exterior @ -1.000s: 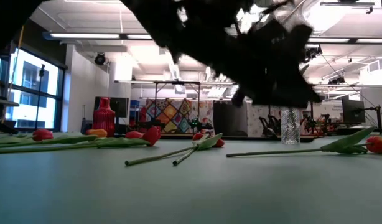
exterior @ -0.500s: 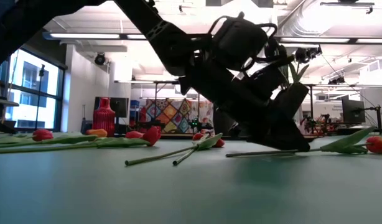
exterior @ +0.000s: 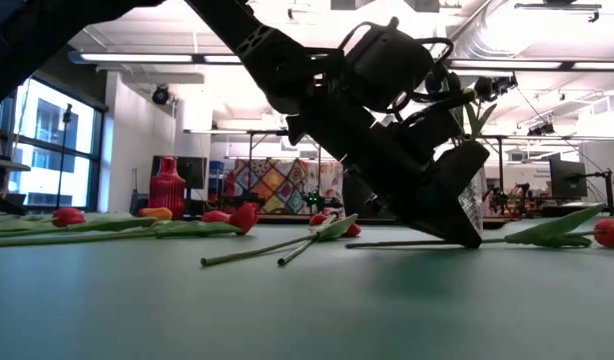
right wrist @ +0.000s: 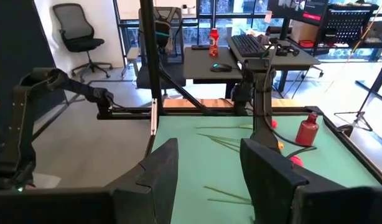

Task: Sort flowers into vase by color
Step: Put the orange tulip into the green vase

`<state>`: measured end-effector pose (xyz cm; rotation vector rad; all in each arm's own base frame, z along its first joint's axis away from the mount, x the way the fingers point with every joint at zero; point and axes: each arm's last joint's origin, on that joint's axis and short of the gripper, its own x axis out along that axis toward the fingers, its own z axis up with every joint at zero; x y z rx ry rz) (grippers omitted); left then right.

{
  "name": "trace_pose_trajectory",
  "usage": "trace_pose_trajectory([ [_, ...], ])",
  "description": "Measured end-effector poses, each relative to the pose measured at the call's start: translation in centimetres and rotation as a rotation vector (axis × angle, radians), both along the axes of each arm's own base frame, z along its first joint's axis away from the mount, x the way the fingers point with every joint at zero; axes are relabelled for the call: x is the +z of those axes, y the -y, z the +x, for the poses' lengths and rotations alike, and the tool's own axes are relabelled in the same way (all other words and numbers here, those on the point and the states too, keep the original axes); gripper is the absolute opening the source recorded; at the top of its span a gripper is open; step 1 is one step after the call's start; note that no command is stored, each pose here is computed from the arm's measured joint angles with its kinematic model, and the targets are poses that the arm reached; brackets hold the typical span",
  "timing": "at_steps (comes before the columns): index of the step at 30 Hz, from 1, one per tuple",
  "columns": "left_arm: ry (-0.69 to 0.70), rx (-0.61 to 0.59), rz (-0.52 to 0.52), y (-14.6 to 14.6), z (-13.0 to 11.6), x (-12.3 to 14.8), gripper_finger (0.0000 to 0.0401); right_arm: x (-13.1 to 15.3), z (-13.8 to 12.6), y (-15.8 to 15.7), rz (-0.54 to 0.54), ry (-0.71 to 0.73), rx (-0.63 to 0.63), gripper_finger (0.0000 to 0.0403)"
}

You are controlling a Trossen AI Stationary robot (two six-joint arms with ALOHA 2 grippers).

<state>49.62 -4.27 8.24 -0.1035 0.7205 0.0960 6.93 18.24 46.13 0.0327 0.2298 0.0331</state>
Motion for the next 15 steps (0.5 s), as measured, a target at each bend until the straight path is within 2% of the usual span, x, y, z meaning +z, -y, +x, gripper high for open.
trace_pose_trajectory([
  [5, 0.015, -0.002, 0.029, 0.3, -0.1, 0.9, 0.0002, -0.6, 0.1, -0.4, -0.064, 0.016, -0.040, 0.0160],
  [9, 0.026, 0.025, 0.126, 1.5, -0.5, 2.5, 0.0001, -2.0, 0.3, -1.0, -0.160, 0.070, -0.128, 0.0160],
  [11, 0.061, 0.061, 0.183, 2.1, -0.7, 4.0, 0.0001, -2.7, 0.4, -1.3, -0.164, 0.101, -0.164, 0.0160],
  [15, 0.186, 0.127, 0.222, 3.2, -0.9, 7.6, 0.0001, -3.6, 0.6, -2.1, -0.174, 0.192, -0.224, 0.0160],
])
